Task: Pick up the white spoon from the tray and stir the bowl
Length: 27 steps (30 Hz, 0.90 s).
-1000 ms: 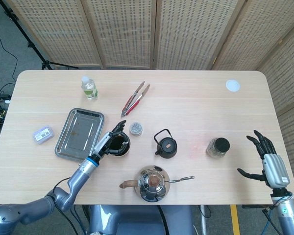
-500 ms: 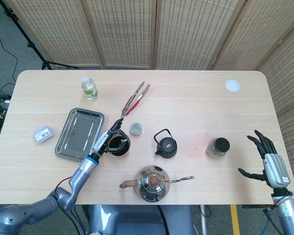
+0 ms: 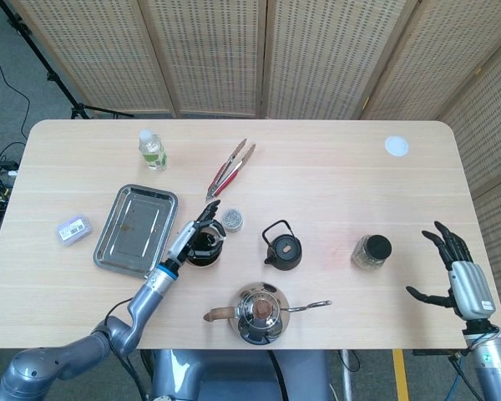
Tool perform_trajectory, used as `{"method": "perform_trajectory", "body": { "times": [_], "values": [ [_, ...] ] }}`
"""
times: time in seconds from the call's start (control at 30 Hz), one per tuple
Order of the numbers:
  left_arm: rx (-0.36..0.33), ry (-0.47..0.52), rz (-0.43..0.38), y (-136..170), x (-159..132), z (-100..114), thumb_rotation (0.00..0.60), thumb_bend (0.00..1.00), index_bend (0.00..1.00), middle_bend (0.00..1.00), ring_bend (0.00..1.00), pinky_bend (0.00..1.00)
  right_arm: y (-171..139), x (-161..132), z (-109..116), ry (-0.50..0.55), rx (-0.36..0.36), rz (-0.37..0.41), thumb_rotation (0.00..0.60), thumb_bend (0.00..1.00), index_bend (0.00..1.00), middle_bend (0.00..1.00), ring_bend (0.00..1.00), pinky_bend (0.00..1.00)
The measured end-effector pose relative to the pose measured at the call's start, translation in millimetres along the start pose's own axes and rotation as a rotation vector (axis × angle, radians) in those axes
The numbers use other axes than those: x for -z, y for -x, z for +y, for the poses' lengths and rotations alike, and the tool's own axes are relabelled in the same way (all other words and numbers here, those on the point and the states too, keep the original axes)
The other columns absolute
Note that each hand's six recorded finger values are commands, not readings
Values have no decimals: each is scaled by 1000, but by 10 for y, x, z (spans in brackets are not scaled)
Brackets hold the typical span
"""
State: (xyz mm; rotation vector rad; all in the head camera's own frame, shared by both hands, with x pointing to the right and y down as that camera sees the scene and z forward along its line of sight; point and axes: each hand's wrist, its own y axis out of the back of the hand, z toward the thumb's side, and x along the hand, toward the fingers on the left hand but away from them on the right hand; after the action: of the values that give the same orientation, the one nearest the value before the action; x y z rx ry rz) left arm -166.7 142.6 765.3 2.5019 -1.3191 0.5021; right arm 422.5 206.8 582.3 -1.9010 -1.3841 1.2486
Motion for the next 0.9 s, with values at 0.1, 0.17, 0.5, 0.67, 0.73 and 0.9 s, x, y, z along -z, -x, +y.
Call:
{"method": "perform_trajectory", "body": {
  "times": [0.1, 0.17, 0.5, 0.67, 0.73, 0.9],
  "values": [
    [11, 8, 1, 10, 10, -41, 600, 446, 723, 0, 0, 0, 3, 5, 9, 2, 3, -2, 600, 0, 114, 0, 0, 0],
    [19, 22, 0, 30, 13, -67, 600, 449, 724, 0, 0, 0, 3, 5, 16, 3, 4, -1, 600, 0, 114, 0, 0, 0],
    [43, 83, -14, 206, -17, -12, 600, 458, 724, 0, 0, 0, -10, -12, 9, 5, -1, 6, 600, 0, 114, 0, 0, 0],
    [38, 107, 6, 260, 21, 61, 600, 458, 724, 0, 0, 0, -19, -16, 18, 5, 2, 8, 600, 0, 114, 0, 0, 0],
    [32, 108, 10, 273, 31, 108, 600, 459, 724, 0, 0, 0, -22, -17, 17, 6, 2, 8, 600, 0, 114, 0, 0, 0],
    [15, 92, 5, 265, 24, 197, 600, 458, 724, 0, 0, 0, -23, -17, 6, 5, -3, 7, 600, 0, 114, 0, 0, 0]
  ]
}}
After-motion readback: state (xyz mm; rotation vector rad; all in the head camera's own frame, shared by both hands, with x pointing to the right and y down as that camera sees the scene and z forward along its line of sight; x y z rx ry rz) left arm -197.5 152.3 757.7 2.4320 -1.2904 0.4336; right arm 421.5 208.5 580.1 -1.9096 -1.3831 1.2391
